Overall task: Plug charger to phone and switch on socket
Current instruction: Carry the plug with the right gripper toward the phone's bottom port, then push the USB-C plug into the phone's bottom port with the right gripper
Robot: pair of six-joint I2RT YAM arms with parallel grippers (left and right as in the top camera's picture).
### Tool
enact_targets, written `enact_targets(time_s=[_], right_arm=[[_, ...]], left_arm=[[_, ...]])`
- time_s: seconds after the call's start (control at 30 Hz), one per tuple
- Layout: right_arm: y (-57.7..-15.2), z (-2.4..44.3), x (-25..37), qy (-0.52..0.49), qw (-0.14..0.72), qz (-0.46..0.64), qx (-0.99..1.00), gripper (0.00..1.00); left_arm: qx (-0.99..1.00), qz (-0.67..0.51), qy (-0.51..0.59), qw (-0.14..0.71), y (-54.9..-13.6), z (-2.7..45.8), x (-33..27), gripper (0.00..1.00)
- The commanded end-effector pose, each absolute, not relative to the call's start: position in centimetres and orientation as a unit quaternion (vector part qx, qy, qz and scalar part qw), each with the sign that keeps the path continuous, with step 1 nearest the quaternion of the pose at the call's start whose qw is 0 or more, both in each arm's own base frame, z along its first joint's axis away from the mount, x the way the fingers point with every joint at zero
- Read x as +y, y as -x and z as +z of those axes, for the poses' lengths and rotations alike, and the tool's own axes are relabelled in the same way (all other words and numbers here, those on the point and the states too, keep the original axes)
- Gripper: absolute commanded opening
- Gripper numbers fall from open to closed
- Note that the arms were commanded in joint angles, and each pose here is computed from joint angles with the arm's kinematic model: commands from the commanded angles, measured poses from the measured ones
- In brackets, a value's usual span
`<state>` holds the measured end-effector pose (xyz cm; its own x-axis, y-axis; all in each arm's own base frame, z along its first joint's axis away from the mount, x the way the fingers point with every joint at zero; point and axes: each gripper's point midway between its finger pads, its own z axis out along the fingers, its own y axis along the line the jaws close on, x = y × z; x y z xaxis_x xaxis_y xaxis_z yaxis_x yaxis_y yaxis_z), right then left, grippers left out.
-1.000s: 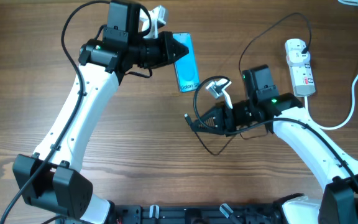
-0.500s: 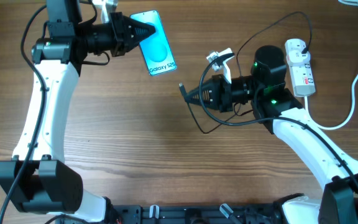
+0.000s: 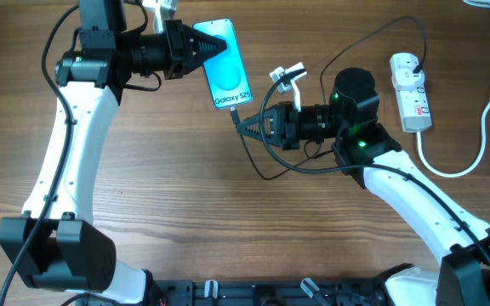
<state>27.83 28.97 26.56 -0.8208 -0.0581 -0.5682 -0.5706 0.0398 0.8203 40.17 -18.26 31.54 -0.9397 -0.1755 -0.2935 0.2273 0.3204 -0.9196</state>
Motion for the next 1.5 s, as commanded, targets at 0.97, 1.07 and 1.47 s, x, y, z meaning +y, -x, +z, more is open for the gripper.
enact_targets(time_s=[0.97,1.07,1.47], right_arm=[[-31.1,26.3,28.4,0.188,0.268,0.615,0.717,0.05],[-31.7,26.2,28.3,0.182,0.281,0.608,0.720,0.05],[-31.8,28.4,29.3,0.198,0.328,0.613,0.691,0.05]], left_arm=[[0.798,-0.578,-0.040,0.168,-38.7,31.7,-18.6,0.04],[0.806,-0.566,-0.043,0.166,-38.4,31.0,-18.9,0.04],[0.805,-0.569,-0.068,0.155,-37.4,31.0,-20.7,0.04]])
